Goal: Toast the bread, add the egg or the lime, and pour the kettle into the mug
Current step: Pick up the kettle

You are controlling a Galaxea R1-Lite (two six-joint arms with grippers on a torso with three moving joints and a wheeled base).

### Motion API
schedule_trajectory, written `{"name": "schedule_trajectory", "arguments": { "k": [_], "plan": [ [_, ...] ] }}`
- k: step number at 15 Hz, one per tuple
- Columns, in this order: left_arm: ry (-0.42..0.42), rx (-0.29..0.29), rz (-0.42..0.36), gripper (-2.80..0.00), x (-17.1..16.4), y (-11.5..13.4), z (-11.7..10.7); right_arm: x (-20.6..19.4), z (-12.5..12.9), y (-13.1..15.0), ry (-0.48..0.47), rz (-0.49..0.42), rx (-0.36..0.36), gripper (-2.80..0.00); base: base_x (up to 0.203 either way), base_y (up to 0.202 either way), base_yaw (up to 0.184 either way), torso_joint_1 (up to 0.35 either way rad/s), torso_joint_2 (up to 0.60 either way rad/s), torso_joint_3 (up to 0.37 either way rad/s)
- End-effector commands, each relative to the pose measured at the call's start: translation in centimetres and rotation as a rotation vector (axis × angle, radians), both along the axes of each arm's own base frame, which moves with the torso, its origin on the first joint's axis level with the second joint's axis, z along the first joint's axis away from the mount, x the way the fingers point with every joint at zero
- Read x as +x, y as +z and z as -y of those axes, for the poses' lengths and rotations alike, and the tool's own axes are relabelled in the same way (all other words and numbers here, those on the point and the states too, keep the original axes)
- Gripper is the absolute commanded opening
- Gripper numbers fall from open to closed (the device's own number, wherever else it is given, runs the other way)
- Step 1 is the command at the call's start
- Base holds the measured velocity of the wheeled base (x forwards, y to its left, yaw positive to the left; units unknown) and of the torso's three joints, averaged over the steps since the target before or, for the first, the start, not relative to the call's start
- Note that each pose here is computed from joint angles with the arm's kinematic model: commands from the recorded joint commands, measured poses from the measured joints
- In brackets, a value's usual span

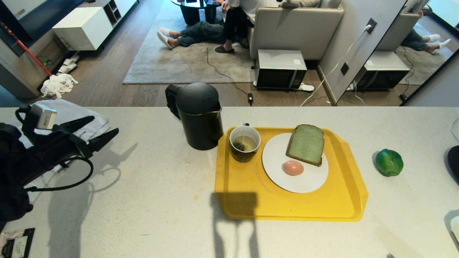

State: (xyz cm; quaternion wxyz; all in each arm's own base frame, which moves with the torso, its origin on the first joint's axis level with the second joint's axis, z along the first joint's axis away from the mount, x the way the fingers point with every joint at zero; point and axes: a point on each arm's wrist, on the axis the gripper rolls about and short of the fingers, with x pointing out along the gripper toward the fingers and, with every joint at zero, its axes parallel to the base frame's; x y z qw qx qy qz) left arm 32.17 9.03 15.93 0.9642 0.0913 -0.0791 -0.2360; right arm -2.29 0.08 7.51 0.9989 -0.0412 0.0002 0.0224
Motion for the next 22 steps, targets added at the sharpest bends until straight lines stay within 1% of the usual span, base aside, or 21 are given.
{"name": "schedule_trajectory", "arguments": {
  "k": [1, 6, 10, 19, 22],
  "plan": [
    [-0.036, -0.004, -0.014, 0.00, 1.0, -0.8, 0.6, 0.0, 0.0, 0.0, 0.002, -0.002, -0.001, -2.80, 0.000, 0.000, 0.000, 0.000, 0.00, 0.000],
    [-0.093, 0.002, 0.010, 0.00, 3.6, -1.1, 2.1, 0.0, 0.0, 0.0, 0.003, -0.002, 0.000, -2.80, 0.000, 0.000, 0.000, 0.000, 0.00, 0.000],
    [-0.127, 0.002, 0.012, 0.00, 5.3, -1.9, 3.0, 0.0, 0.0, 0.0, 0.001, -0.002, 0.000, -2.80, 0.000, 0.000, 0.000, 0.000, 0.00, 0.000],
    [-0.187, 0.010, 0.086, 0.00, 9.2, -1.7, 4.6, 0.0, 0.0, 0.0, 0.001, -0.002, 0.000, -2.80, 0.000, 0.000, 0.000, 0.000, 0.00, 0.000],
    [-0.195, 0.014, 0.111, 0.00, 10.3, -1.6, 4.7, 0.0, 0.0, 0.0, 0.001, -0.002, -0.002, -2.80, 0.000, 0.000, 0.000, 0.000, 0.00, 0.000]
  ]
}}
